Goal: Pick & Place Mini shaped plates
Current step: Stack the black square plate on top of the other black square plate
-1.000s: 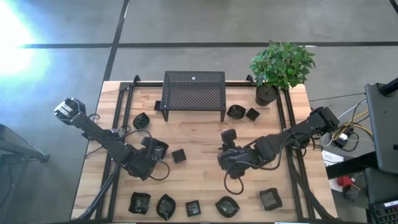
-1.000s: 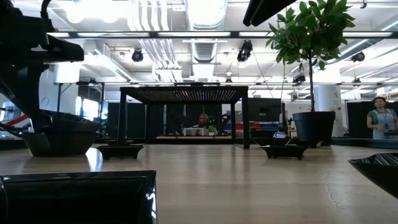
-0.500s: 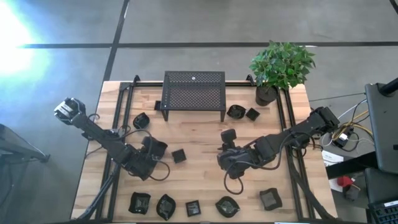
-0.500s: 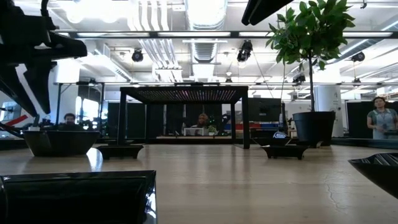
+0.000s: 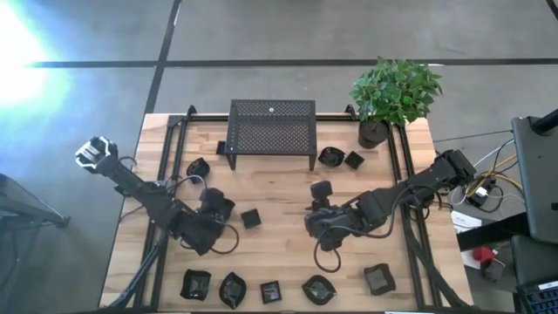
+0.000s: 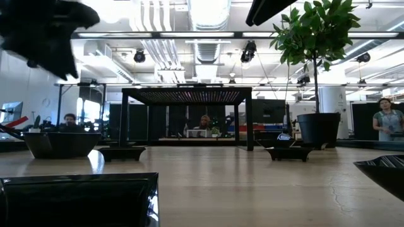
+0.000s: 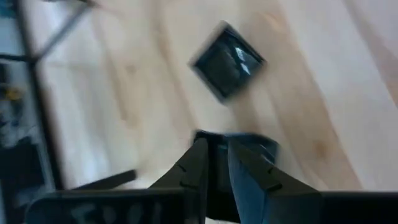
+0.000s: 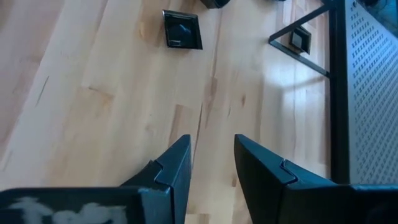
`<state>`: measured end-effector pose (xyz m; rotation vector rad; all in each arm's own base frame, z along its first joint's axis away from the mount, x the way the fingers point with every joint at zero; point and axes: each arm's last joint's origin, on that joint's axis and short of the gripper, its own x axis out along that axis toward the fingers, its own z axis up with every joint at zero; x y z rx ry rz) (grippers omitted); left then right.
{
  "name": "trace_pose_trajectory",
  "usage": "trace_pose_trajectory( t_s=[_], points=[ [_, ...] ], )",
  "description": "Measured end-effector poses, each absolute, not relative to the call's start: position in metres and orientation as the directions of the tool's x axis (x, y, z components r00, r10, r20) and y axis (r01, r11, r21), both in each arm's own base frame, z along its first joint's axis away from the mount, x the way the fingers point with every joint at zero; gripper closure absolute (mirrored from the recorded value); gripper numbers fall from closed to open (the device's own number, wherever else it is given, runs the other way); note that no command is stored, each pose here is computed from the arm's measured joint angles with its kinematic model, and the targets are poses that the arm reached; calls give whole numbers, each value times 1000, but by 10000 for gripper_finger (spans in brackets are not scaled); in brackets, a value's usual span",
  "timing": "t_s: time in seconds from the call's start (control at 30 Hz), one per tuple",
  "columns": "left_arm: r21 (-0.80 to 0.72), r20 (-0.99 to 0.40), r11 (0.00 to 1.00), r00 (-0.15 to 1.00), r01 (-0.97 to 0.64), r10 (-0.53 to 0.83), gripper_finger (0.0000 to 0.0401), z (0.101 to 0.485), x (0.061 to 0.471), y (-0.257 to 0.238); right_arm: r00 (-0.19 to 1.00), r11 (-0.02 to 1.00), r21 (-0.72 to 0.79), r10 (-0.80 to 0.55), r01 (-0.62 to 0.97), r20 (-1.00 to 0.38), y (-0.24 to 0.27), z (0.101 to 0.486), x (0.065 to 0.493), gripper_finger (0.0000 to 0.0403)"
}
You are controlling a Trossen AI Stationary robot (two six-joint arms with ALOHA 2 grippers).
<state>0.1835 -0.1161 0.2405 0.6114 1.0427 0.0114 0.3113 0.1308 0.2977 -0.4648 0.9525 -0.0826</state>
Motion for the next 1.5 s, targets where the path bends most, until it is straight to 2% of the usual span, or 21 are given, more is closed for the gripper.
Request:
trace_pose_trajectory(
  t_s=[0.1,0.37,0.73,0.9,1.17,1.3,1.5],
  points=[
    [521,-746,838,564,165,353,341,247,185,-115,570,907,-405,-276,-111,-774,130,295,310,282],
    [572,-613,816,621,-77,488,341,252,187,-111,434,928,-371,-340,13,-834,123,271,295,289],
    [586,-456,755,649,-296,609,341,257,188,-107,253,918,-291,-360,271,-898,104,218,273,292],
    [574,-431,747,652,-335,624,341,258,188,-107,192,844,-264,-388,467,-901,78,208,261,292],
    [558,-427,752,655,-352,623,341,259,188,-107,96,645,-222,-420,732,-902,18,203,239,293],
    [532,-426,760,658,-373,621,341,260,187,-106,48,568,-201,-393,798,-918,-11,201,227,294],
    [522,-425,763,660,-381,620,341,262,186,-106,2,518,-201,-365,832,-931,-46,197,215,294]
  ],
)
